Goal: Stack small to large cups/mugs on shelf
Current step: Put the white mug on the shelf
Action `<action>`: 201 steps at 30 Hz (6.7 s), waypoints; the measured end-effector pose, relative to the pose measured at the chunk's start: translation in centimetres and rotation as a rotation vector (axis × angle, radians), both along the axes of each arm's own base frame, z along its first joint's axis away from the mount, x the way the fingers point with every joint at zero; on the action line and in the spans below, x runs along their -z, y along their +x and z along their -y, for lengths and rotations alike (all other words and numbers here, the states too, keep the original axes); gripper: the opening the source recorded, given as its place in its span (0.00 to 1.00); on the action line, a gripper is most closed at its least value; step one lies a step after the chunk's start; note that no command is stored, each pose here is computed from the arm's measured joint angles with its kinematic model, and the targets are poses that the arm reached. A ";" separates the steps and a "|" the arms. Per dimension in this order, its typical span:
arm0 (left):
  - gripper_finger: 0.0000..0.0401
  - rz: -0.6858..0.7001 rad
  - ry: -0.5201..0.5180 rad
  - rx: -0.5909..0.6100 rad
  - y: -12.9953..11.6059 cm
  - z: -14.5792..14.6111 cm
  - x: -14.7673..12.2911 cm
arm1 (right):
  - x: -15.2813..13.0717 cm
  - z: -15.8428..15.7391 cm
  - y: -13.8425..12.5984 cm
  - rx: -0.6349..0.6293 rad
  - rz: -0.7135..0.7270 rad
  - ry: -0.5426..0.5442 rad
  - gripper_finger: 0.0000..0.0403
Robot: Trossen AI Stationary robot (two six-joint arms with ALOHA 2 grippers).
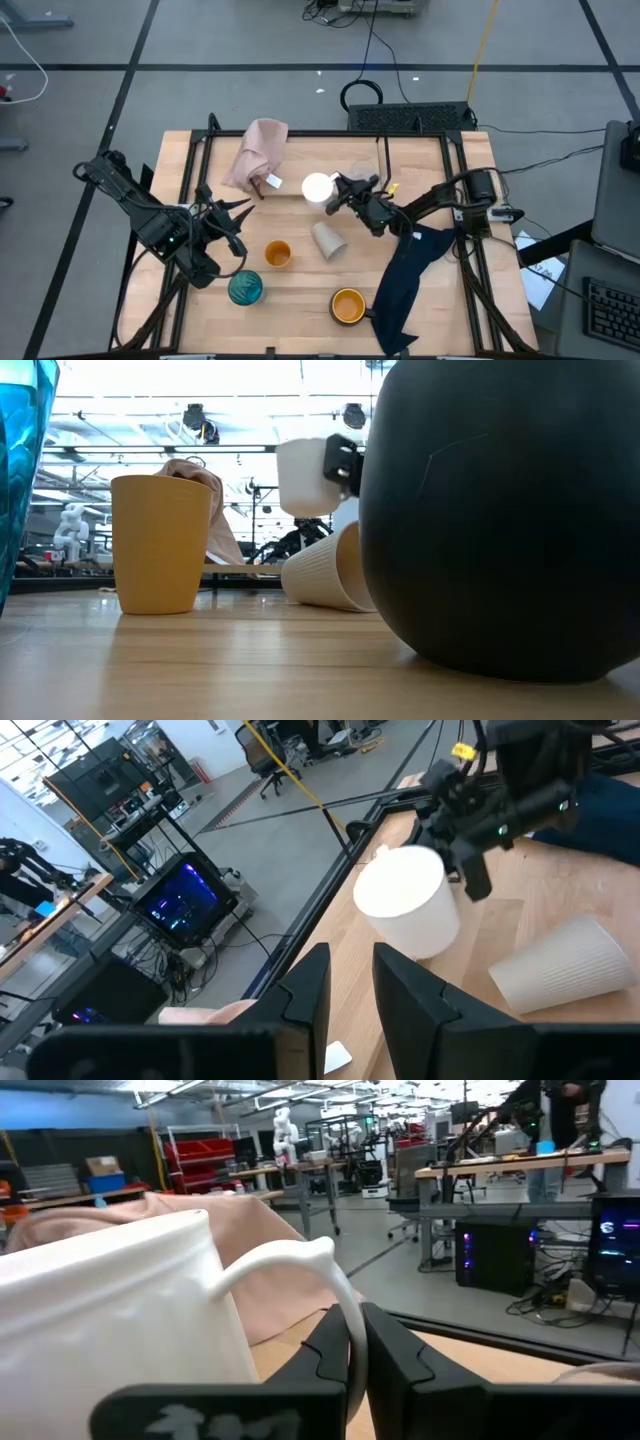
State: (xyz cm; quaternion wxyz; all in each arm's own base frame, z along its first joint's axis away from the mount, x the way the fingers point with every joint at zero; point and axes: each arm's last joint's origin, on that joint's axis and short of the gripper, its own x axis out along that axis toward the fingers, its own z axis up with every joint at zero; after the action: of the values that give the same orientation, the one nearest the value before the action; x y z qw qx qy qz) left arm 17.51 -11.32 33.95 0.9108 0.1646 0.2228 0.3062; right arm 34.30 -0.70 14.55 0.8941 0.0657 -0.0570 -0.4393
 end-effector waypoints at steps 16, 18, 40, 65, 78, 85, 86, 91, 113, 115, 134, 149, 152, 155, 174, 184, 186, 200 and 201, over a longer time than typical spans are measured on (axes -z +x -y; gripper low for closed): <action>0.20 -0.035 -0.005 0.006 0.0 0.0 1.1 | 0.9 -0.1 2.3 0.093 -0.087 -0.080 0.01; 0.20 -0.043 0.001 0.002 -0.1 0.0 1.7 | 0.8 -0.2 2.3 0.100 -0.091 -0.084 0.01; 0.20 -0.064 0.048 0.053 0.5 0.5 1.9 | 2.0 0.0 1.7 0.338 -0.125 -0.011 0.01; 0.20 -0.063 0.046 0.057 0.6 0.5 1.8 | 3.3 1.4 1.5 0.380 -0.057 0.074 0.01; 0.20 -0.074 0.016 0.072 0.6 0.6 1.9 | 3.5 1.6 1.5 0.383 -0.048 0.089 0.02; 0.20 -0.074 0.017 0.073 0.6 0.6 1.9 | 3.6 1.9 1.4 0.390 -0.060 0.088 0.02; 0.20 -0.074 0.016 0.073 0.6 0.6 1.9 | 3.6 1.9 1.4 0.390 -0.060 0.088 0.02; 0.20 -0.070 0.013 0.073 0.7 0.6 1.9 | 3.6 1.9 1.4 0.390 -0.059 0.088 0.05; 0.20 -0.083 -0.020 0.100 0.8 0.8 1.9 | 3.7 2.1 1.6 0.339 -0.071 0.099 0.11; 0.20 -0.083 -0.020 0.100 0.8 0.8 1.9 | 3.7 2.2 1.6 0.338 -0.073 0.099 0.13; 0.20 -0.085 -0.021 0.101 0.8 0.8 1.9 | 3.2 2.2 1.7 0.321 -0.116 0.051 0.26; 0.20 -0.098 -0.053 0.116 0.8 0.9 2.0 | 2.9 2.3 1.7 0.324 -0.184 0.004 0.31; 0.20 -0.104 -0.063 0.122 0.8 0.9 2.0 | 3.0 2.3 1.7 0.324 -0.188 0.003 0.32; 0.20 -0.104 -0.063 0.122 0.8 0.9 2.0 | 3.0 2.3 1.7 0.324 -0.188 0.003 0.34; 0.20 -0.102 -0.068 0.120 0.8 0.9 2.0 | 2.9 2.0 1.6 0.370 -0.271 -0.045 0.53; 0.20 -0.101 -0.069 0.119 0.8 0.9 2.0 | 2.7 1.3 1.7 0.349 -0.253 -0.045 0.54; 0.20 -0.102 -0.069 0.119 0.8 0.9 2.0 | 2.5 1.2 1.7 0.344 -0.250 -0.046 0.54; 0.20 -0.105 -0.147 0.131 0.8 1.1 2.2 | 2.4 2.6 1.6 0.382 -0.214 -0.027 0.53; 0.20 -0.101 -0.150 0.130 0.9 1.1 2.4 | 2.4 2.8 1.5 0.387 -0.201 -0.019 0.53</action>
State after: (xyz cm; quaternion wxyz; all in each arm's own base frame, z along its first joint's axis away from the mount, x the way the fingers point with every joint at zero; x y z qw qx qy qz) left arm 18.36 -12.41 31.60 0.9261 0.1255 0.2796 0.2201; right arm 35.85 -3.50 12.12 0.7948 0.0008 0.0166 -0.6066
